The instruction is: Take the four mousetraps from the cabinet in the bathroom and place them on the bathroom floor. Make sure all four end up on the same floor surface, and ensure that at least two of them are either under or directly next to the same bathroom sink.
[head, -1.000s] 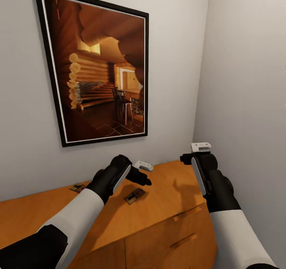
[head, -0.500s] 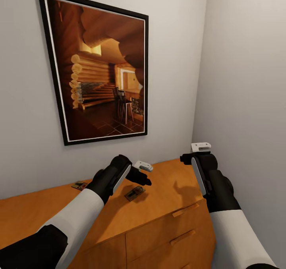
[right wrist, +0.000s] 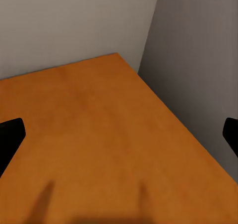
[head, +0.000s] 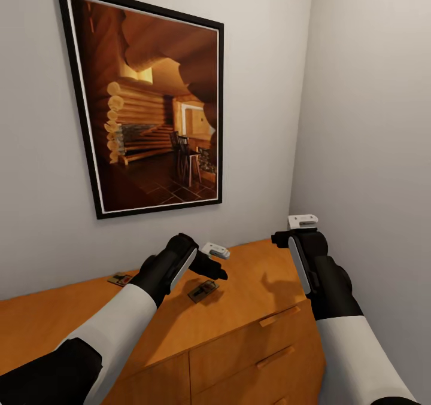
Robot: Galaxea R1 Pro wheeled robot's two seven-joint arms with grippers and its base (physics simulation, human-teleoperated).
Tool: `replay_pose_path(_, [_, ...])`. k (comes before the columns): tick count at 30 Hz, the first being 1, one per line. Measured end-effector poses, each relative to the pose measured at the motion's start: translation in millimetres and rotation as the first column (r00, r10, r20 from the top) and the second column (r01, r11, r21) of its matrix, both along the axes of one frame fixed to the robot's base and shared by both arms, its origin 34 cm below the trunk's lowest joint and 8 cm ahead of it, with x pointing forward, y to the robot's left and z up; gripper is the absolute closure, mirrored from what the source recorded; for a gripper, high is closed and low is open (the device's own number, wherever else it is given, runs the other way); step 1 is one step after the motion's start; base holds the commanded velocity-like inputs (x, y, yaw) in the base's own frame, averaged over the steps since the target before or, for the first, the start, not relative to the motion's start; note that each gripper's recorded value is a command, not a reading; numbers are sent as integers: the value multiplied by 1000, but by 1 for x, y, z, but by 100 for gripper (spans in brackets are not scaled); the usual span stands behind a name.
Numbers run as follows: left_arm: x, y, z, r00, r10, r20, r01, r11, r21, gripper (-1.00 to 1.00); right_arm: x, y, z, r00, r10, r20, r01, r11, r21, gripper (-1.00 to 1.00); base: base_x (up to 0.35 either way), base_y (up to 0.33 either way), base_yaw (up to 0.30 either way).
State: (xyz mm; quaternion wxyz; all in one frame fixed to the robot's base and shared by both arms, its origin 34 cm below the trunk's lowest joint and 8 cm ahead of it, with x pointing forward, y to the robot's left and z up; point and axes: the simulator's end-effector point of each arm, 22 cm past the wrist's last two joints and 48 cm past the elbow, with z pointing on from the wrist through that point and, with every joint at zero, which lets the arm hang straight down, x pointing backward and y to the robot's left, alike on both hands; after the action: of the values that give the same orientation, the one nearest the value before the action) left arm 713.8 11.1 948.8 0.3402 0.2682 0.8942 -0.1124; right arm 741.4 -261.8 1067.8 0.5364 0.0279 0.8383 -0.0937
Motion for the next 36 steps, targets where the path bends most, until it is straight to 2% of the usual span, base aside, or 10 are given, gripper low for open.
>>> replay_pose_path(36, [-1,1,-3,1000,-4,-7,4,1000,6,-100,0,0,0,1000,1,0,-1,1000,1,-100,-13,5,0])
